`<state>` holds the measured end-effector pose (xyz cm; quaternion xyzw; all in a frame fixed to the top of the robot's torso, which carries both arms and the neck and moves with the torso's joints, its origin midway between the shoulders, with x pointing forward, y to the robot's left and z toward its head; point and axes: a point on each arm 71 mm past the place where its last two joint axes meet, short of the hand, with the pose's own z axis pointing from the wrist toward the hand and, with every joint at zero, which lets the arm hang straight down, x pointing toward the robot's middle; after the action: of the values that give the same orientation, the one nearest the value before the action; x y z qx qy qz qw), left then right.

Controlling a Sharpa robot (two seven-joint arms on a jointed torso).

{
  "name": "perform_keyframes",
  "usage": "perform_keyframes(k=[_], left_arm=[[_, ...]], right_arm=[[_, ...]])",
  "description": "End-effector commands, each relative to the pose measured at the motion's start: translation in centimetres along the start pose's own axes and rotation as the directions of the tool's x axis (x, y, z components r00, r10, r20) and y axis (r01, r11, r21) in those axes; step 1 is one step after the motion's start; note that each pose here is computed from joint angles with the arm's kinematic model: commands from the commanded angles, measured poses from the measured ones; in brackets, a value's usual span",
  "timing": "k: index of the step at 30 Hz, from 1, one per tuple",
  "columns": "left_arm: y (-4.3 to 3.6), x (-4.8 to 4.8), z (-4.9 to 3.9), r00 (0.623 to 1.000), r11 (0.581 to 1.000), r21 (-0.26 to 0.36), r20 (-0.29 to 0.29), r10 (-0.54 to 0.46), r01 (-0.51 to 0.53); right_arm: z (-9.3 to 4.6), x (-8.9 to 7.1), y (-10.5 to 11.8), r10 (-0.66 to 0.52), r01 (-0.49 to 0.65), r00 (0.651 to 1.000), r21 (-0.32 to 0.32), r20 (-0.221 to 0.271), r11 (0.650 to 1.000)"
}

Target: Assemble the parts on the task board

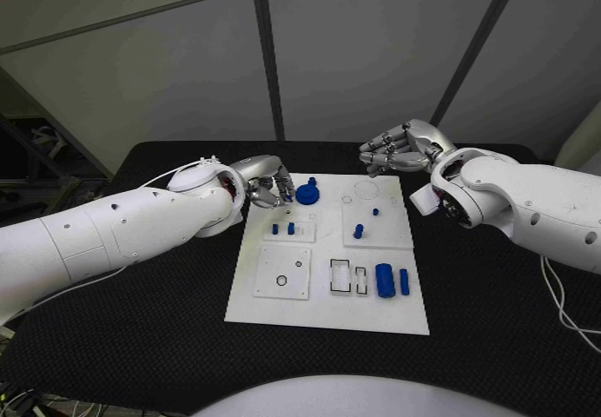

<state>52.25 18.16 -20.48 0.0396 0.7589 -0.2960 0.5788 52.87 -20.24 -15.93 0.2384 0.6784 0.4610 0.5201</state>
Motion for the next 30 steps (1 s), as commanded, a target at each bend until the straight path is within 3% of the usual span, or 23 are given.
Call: perform_keyframes(k=[1,12,30], left_arm=[[0.06,0.36,-0.03,1.000,1.000,-0.008,-0.015,0.000,0.000],[0.34,1.17,-0.16,0.999,1.000,-0.012,-0.039,0.021,-0.022],[0.33,1.44,-0.32,0.998,1.000,-0.014,-0.061,0.023,-0.024]], right_arm=[[0.0,0.0,0.1,0.004,-0.004,1.000,-0.009,-0.007,1.000],[0.0,0.1,0.1,0.004,-0.004,1.000,-0.008,-0.007,1.000],[0.0,0.0,0.0,0.004,-0.004,1.000,-0.006,-0.007,1.000]])
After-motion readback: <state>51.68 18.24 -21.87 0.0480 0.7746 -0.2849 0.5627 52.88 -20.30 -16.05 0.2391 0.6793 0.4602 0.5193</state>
